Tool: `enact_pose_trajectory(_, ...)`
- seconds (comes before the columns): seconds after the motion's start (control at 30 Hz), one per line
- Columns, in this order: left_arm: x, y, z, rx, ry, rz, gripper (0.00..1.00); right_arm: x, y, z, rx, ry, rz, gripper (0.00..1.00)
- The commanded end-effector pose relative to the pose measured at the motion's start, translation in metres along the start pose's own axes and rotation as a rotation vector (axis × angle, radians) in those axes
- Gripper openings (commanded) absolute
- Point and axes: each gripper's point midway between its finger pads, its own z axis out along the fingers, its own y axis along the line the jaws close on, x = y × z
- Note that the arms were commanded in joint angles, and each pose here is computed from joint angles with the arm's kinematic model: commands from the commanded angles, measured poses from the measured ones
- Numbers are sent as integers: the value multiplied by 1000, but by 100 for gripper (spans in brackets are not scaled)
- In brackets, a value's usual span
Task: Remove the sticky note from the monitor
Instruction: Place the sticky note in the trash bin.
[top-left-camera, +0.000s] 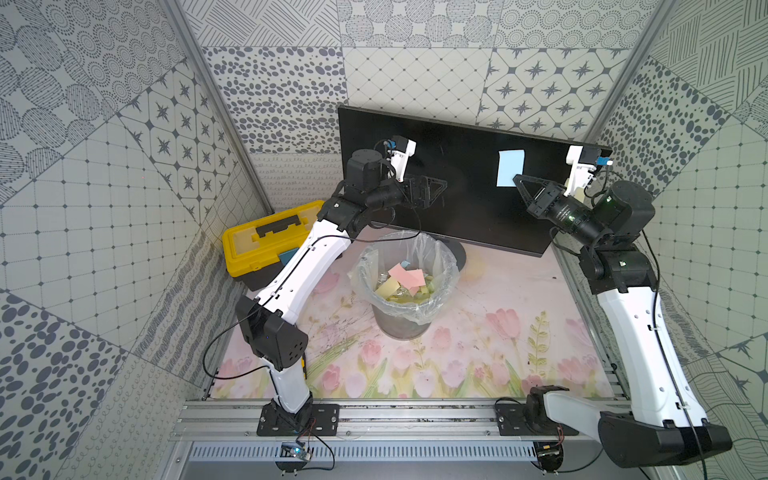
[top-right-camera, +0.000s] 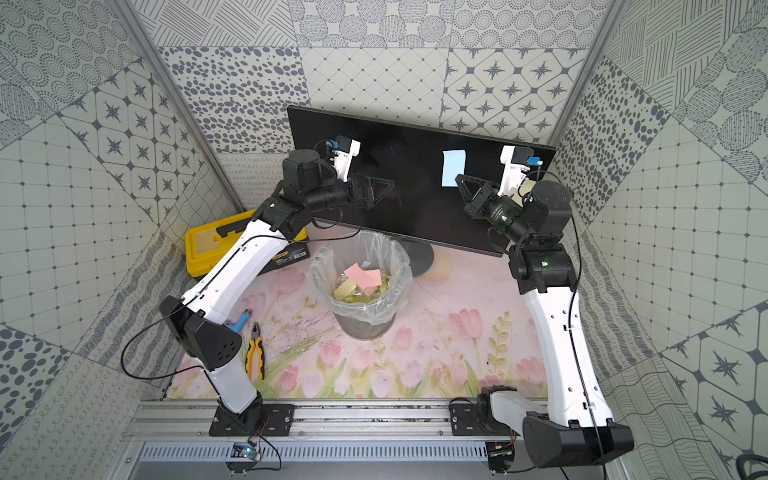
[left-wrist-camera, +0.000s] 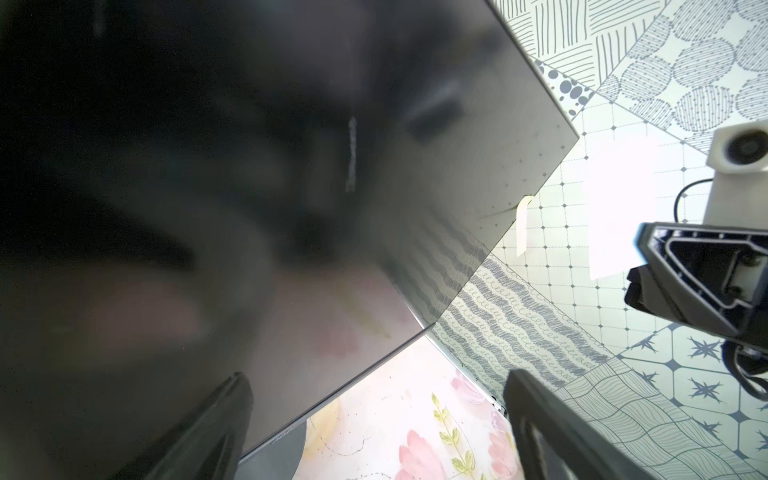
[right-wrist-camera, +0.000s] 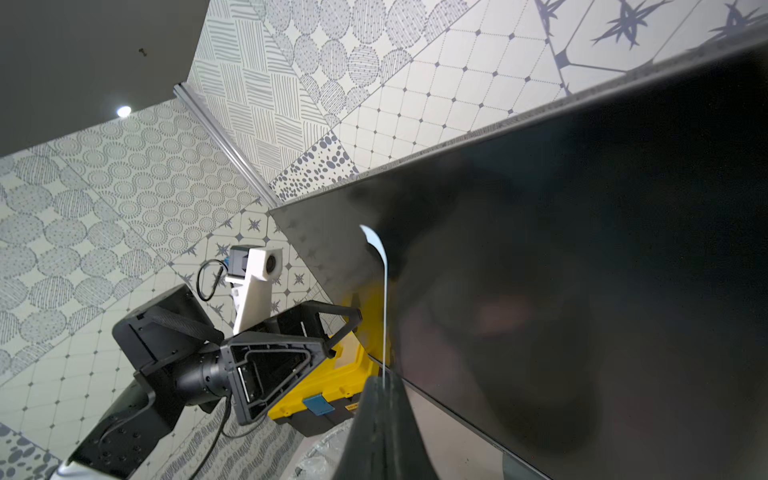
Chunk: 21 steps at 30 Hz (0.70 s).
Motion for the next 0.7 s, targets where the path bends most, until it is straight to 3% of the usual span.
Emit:
enact_pose_trajectory(0.0,-24,13,-31,-154,-143,167,99,1,34,-4,-89,32,-130,0)
enact_pose_trajectory(0.23,-24,44,-87,-373,-227,185,99,47,72,16,-199,170,-261,0)
enact_pose_trajectory(0.37,-10,69,-123,-477,-223,107,99,70,82,32,-245,234,-271,0)
enact_pose_trajectory(0.53,35,89,-149,-516,-56,-86,99,103,89,51,-279,336,-261,0)
enact_pose_trajectory(0.67,72,81,-152,-466,97,-123,99,133,88,64,-289,422,-268,0)
